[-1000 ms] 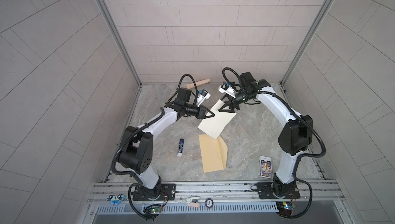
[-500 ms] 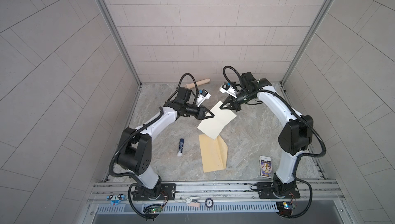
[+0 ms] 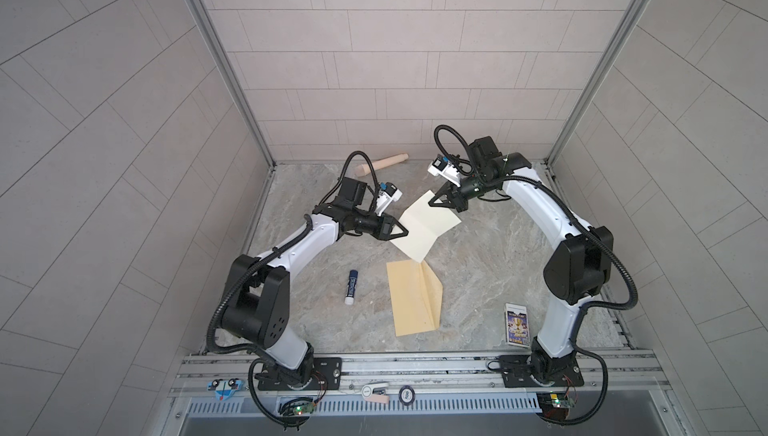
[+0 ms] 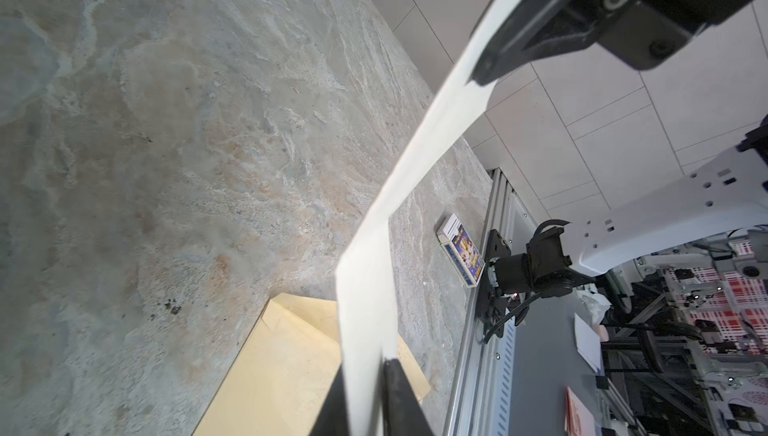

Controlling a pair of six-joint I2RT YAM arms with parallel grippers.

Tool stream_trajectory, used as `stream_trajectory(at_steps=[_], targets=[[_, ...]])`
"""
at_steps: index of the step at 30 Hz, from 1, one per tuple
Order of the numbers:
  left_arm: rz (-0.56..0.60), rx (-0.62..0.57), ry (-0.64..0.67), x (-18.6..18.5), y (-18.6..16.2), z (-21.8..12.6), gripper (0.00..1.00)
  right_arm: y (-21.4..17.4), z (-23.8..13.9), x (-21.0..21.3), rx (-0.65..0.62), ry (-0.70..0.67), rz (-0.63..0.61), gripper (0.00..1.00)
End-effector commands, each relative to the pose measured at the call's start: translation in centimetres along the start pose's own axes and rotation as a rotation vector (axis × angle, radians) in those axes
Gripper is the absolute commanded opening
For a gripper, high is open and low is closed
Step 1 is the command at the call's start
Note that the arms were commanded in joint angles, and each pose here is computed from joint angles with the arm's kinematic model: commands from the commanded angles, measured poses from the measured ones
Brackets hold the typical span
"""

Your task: Place the letter into the envelope and seal it

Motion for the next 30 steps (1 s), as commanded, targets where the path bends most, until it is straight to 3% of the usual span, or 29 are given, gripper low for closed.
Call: stream_trajectory(at_steps=[1, 5, 8, 13, 16, 22, 26, 30], targets=[[0.033, -0.008, 0.028, -0.3, 0.4, -0.9, 0.09, 1.3, -1.5, 1.4, -0.036, -0.022, -0.043, 0.00], [0.041, -0.021, 0.041, -0.2, 1.2, -1.0, 0.01, 1.3, -1.1, 1.6, -0.032, -0.015, -0.032, 0.00], [0.055, -0.031, 0.046, -0.3, 1.8, -1.2, 0.00, 1.3, -1.0, 1.9, -0.031, -0.012, -0.023, 0.07], [0.136, -0.061, 0.050, -1.4, 2.9, -2.0, 0.00, 2.0, -2.4, 2.7, -0.036, -0.048, -0.041, 0.45], [0.246, -0.089, 0.071, -2.3, 3.1, -2.5, 0.00, 3.7, -4.8, 3.1, -0.091, -0.089, -0.068, 0.56], [0.325, -0.120, 0.078, -3.3, 3.4, -3.1, 0.00, 7.4, -10.6, 1.7, -0.278, -0.153, -0.014, 0.58], [0.361, -0.127, 0.051, -4.3, 2.9, -2.7, 0.00, 6.4, -9.2, 0.6, -0.243, -0.137, -0.010, 0.58], [0.372, -0.154, 0.040, -4.9, 3.0, -2.9, 0.00, 4.0, -5.2, 0.9, -0.129, -0.102, -0.041, 0.62]])
Point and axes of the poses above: each gripper's point midway between its finger pads, its own z axis out along the fingers, its own x axis along the line the jaws close on, y = z × x, the point moved 3 cm from there along -z, back along the fingers, and after that the axes turned 7 degrees about z, right-handed, at the moved point
